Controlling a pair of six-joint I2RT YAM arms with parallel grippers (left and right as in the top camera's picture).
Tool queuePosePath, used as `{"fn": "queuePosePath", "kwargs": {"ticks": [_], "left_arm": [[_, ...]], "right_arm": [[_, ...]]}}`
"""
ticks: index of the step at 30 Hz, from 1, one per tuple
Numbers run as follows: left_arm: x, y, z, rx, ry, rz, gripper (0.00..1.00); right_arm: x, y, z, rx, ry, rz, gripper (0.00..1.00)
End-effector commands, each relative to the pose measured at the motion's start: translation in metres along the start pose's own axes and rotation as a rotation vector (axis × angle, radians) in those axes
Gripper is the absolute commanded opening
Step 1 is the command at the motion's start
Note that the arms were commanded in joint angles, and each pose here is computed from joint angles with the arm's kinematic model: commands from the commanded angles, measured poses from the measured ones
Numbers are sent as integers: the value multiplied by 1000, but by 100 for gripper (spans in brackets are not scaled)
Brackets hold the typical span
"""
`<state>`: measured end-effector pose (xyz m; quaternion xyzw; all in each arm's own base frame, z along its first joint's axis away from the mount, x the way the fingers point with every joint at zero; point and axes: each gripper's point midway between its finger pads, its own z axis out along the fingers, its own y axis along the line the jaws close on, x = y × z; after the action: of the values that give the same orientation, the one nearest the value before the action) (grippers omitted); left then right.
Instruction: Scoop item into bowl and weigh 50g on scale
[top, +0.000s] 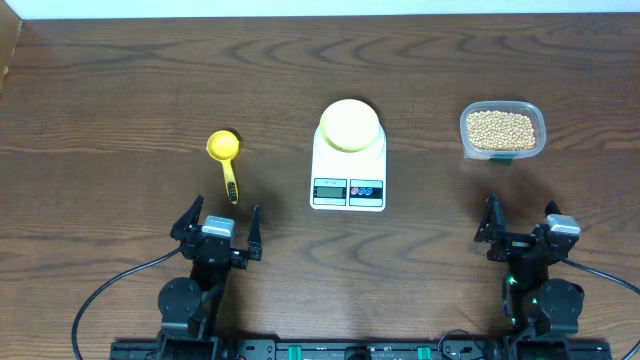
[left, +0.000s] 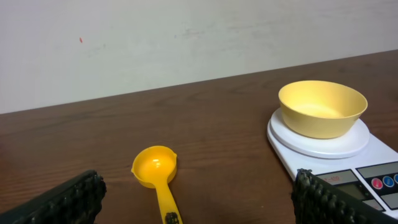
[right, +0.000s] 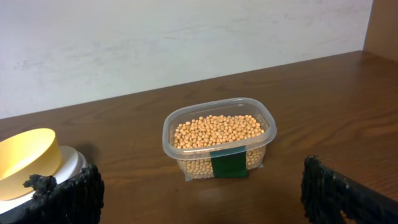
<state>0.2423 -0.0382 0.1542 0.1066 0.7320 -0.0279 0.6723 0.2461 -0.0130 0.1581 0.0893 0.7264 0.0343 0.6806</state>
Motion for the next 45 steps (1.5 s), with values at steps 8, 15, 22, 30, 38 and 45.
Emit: {"fn": "queuePosePath", "kwargs": {"ticks": [8, 15, 22, 30, 38, 45], "left_arm": [[18, -3, 1, 16, 63, -17, 97], [18, -3, 1, 16, 63, -17, 98], [18, -3, 1, 17, 63, -16, 97], [18, -3, 1, 13, 64, -9, 98], [17, -3, 1, 13, 60, 3, 97], [8, -1, 2, 9, 21, 6, 98]], "right_arm": [[1, -1, 0, 1, -1, -10, 99], [1, -1, 0, 1, -1, -10, 99], [1, -1, 0, 1, -1, -10, 99], [-1, 0, 0, 0, -8, -10, 99], [-2, 2, 0, -13, -10, -8, 99], [-6, 13, -1, -77, -25, -5, 99]]}}
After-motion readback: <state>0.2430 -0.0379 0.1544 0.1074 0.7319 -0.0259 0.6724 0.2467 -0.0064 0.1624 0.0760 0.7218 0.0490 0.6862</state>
